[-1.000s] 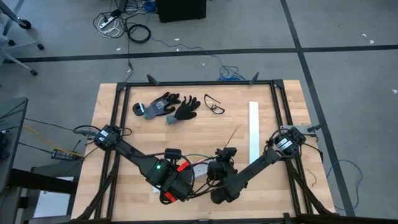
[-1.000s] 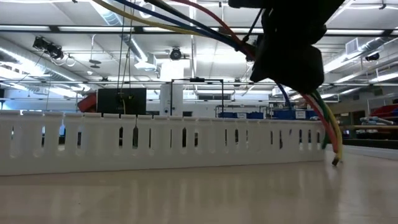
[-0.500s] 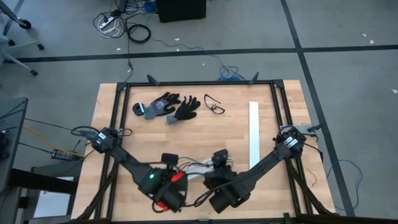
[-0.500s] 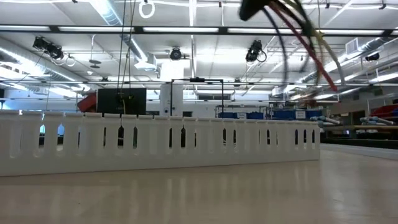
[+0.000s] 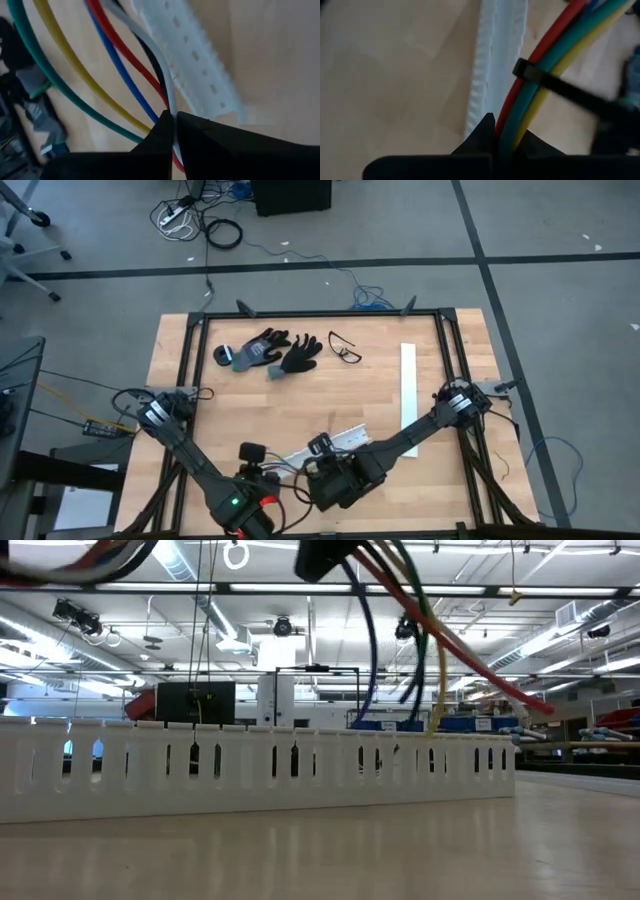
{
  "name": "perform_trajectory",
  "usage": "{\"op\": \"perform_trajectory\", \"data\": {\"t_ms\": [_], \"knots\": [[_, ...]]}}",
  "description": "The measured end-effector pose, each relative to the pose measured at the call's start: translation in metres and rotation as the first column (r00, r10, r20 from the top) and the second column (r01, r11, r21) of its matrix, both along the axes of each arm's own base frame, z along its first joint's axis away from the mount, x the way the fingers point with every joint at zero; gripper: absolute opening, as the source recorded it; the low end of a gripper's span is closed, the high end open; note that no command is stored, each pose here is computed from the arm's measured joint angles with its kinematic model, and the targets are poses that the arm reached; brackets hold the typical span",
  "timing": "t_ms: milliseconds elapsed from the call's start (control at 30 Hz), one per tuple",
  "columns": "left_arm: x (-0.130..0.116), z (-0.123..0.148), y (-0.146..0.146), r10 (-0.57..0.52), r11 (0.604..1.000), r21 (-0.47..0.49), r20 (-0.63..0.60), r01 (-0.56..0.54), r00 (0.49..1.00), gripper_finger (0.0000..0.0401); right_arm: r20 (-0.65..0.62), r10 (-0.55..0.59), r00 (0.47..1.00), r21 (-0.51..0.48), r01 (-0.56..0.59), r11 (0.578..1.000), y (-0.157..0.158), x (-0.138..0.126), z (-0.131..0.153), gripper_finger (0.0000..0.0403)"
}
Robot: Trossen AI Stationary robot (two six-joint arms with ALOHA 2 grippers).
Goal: Ziptie cables
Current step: Put the ziptied cables in a white cable duct
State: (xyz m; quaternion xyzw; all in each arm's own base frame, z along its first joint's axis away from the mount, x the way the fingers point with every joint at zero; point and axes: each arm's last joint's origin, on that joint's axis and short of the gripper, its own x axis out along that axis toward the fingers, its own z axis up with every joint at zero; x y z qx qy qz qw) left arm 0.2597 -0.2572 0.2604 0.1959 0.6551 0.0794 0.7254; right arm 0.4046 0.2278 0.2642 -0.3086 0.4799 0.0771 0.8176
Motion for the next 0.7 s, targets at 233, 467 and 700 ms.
{"op": "perform_trajectory", "data": {"t_ms": [233, 467, 700], "knots": [[-0.006, -0.028, 0.006, 0.023, 0.998, 0.065, -0.039, -0.021, 0.999, 0.0, 0.015, 0.058, 0.998, 0.182, -0.06, 0.982, -0.007, 0.015, 0.005, 0.0007], [-0.004, -0.033, -0.004, 0.012, 1.0, 0.014, 0.034, -0.012, 0.999, 0.0, -0.043, 0.026, 0.999, 0.23, -0.016, 0.973, -0.005, 0.009, 0.003, 0.0006], [-0.006, -0.057, -0.001, 0.007, 1.0, 0.022, 0.047, -0.008, 0.999, 0.0, -0.061, -0.008, 0.998, 0.259, 0.023, 0.966, 0.002, 0.004, 0.002, 0.0006]]}}
